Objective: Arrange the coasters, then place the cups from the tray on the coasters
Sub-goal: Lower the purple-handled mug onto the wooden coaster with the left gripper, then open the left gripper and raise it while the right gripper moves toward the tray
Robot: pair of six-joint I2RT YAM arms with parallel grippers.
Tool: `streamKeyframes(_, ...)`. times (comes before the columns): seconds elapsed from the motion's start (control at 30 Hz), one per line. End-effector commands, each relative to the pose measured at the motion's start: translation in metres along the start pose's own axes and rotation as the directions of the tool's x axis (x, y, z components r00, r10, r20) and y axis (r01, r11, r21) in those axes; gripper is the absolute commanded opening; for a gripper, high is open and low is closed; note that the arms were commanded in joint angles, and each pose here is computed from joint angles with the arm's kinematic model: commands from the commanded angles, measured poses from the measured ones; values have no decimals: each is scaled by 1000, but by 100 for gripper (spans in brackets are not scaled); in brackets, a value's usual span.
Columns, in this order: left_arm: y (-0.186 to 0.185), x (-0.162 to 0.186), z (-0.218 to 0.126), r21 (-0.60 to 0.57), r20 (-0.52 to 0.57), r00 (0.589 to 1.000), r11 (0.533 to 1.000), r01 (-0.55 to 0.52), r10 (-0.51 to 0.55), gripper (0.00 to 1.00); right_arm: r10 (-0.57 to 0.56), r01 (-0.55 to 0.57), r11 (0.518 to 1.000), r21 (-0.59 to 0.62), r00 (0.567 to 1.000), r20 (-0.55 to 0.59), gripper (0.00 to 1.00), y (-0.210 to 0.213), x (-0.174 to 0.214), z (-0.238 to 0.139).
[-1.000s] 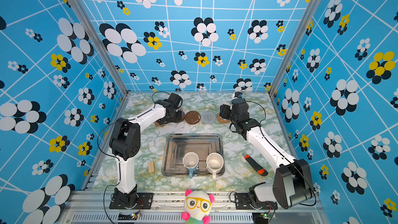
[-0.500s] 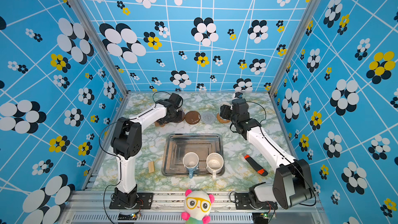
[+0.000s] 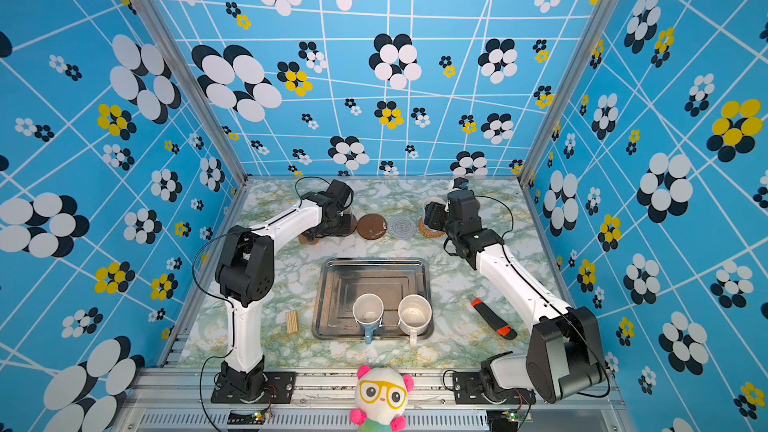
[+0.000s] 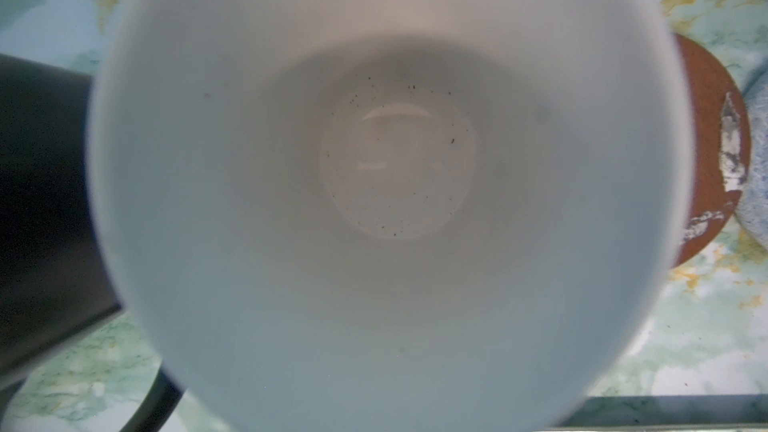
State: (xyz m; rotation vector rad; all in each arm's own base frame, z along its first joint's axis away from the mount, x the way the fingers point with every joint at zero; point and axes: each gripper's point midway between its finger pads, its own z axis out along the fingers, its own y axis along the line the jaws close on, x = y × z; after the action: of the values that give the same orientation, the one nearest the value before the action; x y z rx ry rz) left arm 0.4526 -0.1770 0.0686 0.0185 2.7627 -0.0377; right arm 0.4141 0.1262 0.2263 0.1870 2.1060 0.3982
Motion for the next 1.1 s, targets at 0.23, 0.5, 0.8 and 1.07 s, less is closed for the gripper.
streamKeyframes(0.23, 4, -18, -7, -17, 43, 999, 1000, 11, -10, 30, -5, 5, 1000, -1, 1000, -3, 68, -3, 1, -4)
streamKeyframes(0.5, 5, -17, -13, -19, 37, 999, 1000, 19, -19, 60, -4, 4, 1000, -11, 1000, -3, 68, 0, 0, -5)
streamKeyframes(0.8, 5, -24, -48, 7, 102, 994, 999, 40, -40, 70, -1, 1, 1000, -9, 1000, -6, 67, 0, -1, -6)
streamKeyframes(1.07, 3, -40, -126, -17, 315, 949, 999, 28, -21, 73, -2, 2, 1000, 2, 1000, -16, 66, -1, 0, -7)
